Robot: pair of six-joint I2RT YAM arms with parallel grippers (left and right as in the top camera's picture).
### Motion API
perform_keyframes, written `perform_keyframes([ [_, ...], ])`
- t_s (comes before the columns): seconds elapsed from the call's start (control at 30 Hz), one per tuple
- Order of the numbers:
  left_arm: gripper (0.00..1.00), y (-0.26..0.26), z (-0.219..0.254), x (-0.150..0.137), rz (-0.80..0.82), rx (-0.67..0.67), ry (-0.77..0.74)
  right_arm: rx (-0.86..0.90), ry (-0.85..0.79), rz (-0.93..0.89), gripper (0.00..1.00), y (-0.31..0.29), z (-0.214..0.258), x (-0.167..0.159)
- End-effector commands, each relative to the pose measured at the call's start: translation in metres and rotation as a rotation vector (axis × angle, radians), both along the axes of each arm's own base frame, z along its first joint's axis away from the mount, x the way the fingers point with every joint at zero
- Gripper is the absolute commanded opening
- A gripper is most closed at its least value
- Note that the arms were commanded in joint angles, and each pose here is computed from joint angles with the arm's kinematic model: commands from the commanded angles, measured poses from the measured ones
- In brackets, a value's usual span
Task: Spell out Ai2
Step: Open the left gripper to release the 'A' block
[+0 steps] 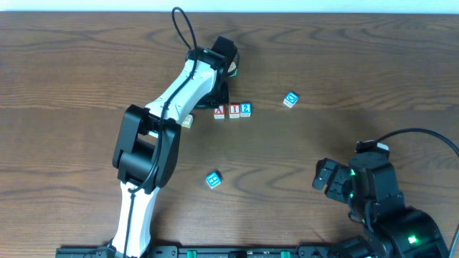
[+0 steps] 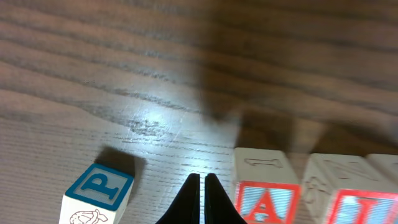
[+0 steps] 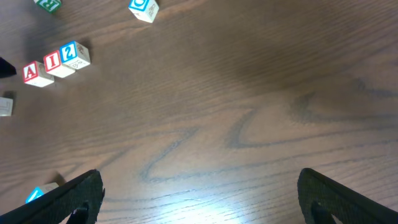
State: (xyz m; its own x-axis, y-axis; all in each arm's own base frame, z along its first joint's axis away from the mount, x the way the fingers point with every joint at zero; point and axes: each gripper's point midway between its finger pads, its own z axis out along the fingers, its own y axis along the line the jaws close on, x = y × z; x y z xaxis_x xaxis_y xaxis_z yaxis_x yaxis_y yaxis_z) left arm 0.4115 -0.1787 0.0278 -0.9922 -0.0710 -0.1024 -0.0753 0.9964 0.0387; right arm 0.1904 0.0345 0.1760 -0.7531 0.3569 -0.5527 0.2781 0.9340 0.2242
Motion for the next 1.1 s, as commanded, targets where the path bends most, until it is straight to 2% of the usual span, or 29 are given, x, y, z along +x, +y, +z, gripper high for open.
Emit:
perform_keyframes([
  [0.0,0.06,0.004,-0.014,-0.004,0.018,0.008,0.029,0.01,-0.005,-0.01,0.99,0.001,0.001,0.0],
  [0.43,0.06,-0.003,-0.03,-0.011,0.026,-0.043,0.05,0.01,-0.005,-0.01,0.99,0.001,0.001,0.0],
  [1.07,0.06,-0.011,-0.029,0.0,-0.031,-0.076,0.006,0.01,-0.006,-0.01,0.99,0.001,0.001,0.0],
])
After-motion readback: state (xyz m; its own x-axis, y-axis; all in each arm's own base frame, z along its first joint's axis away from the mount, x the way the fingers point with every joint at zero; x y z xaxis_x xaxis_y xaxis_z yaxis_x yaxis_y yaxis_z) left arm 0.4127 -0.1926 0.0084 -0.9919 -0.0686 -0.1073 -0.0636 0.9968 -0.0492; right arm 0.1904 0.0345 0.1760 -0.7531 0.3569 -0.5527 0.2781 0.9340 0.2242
